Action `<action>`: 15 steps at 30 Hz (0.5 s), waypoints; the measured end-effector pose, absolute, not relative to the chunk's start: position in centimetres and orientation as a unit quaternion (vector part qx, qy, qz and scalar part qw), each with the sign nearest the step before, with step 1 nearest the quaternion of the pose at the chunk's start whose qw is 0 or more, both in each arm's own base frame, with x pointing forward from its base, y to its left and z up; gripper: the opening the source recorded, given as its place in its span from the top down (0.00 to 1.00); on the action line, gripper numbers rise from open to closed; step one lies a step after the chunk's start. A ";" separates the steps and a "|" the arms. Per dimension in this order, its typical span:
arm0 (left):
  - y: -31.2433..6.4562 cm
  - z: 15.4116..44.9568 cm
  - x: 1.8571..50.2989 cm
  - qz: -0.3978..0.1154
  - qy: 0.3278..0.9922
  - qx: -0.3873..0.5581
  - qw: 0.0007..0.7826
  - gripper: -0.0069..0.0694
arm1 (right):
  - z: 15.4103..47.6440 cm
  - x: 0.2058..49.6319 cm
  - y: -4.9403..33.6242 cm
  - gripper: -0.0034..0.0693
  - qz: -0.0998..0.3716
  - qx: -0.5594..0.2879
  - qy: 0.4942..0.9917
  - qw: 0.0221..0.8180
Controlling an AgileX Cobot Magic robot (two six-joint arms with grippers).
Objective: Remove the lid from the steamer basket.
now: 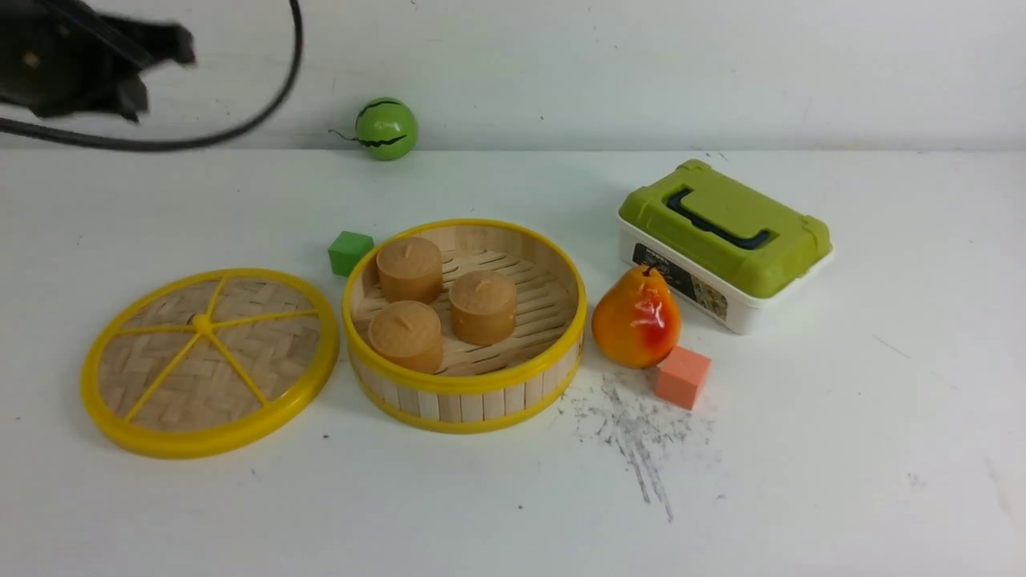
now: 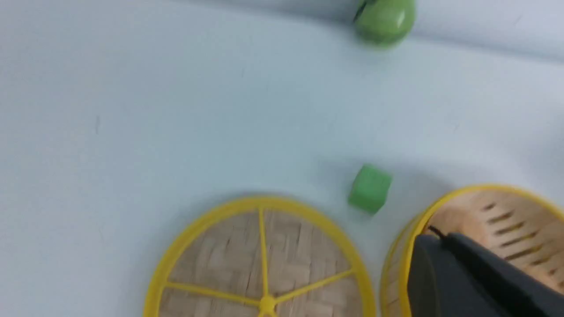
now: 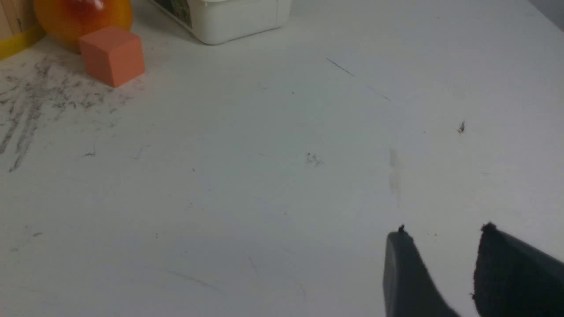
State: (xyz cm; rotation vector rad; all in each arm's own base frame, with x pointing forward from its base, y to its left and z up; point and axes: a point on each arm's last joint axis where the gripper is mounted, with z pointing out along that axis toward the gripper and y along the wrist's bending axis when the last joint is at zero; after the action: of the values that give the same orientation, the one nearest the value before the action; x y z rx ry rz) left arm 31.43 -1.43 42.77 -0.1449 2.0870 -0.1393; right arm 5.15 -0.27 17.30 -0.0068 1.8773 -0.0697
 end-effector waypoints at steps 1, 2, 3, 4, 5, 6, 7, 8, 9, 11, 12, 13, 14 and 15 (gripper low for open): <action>-1.4 43.1 31.1 -0.057 0.860 -0.059 0.504 0.93 | 17.3 5.2 -0.3 0.62 -0.030 -0.003 0.807 0.590; -1.4 44.1 29.7 -0.059 0.851 -0.057 0.519 0.93 | 17.3 5.2 -0.3 0.62 -0.030 -0.003 0.807 0.590; -1.2 45.4 27.4 -0.060 0.837 -0.055 0.542 0.93 | 17.3 5.2 -0.3 0.62 -0.030 -0.003 0.807 0.590; -1.2 46.3 25.5 -0.061 0.826 -0.053 0.558 0.93 | 17.3 5.2 -0.3 0.62 -0.030 -0.003 0.807 0.590; -1.1 46.4 24.9 -0.061 0.824 -0.052 0.561 0.93 | 17.3 5.2 -0.3 0.62 -0.030 -0.003 0.807 0.590; -1.0 46.5 22.8 -0.061 0.816 -0.049 0.572 0.93 | 17.3 5.2 -0.3 0.62 -0.030 -0.003 0.807 0.590; -1.0 46.3 21.2 -0.063 0.811 -0.046 0.580 0.93 | 17.3 5.2 -0.3 0.62 -0.030 -0.003 0.807 0.590; -1.0 45.8 19.9 -0.065 0.808 -0.045 0.584 0.93 | 17.3 5.2 -0.3 0.62 -0.030 -0.003 0.807 0.590; -1.0 45.2 18.7 -0.067 0.807 -0.045 0.585 0.93 | 17.3 5.2 -0.3 0.62 -0.030 -0.003 0.807 0.590; -0.9 44.1 16.9 -0.072 0.805 -0.046 0.588 0.93 | 17.3 5.2 -0.3 0.62 -0.030 -0.003 0.807 0.590; -0.9 43.3 15.9 -0.075 0.804 -0.047 0.587 0.93 | 17.3 5.2 -0.3 0.62 -0.030 -0.003 0.807 0.590; -0.9 42.3 14.8 -0.078 0.806 -0.048 0.585 0.93 | 17.3 5.2 -0.3 0.62 -0.030 -0.003 0.807 0.590; -0.9 41.5 13.9 -0.081 0.807 -0.049 0.583 0.93 | 17.3 5.2 -0.3 0.62 -0.030 -0.003 0.807 0.590; -0.9 40.8 13.3 -0.086 0.808 -0.051 0.581 0.93 | 17.3 5.2 -0.3 0.62 -0.030 -0.003 0.807 0.590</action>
State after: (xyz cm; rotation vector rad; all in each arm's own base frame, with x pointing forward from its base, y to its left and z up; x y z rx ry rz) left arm 13.27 -0.94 40.82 -0.1184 1.8873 -0.2002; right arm 5.15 -0.27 17.30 -0.0068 1.8773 -0.0697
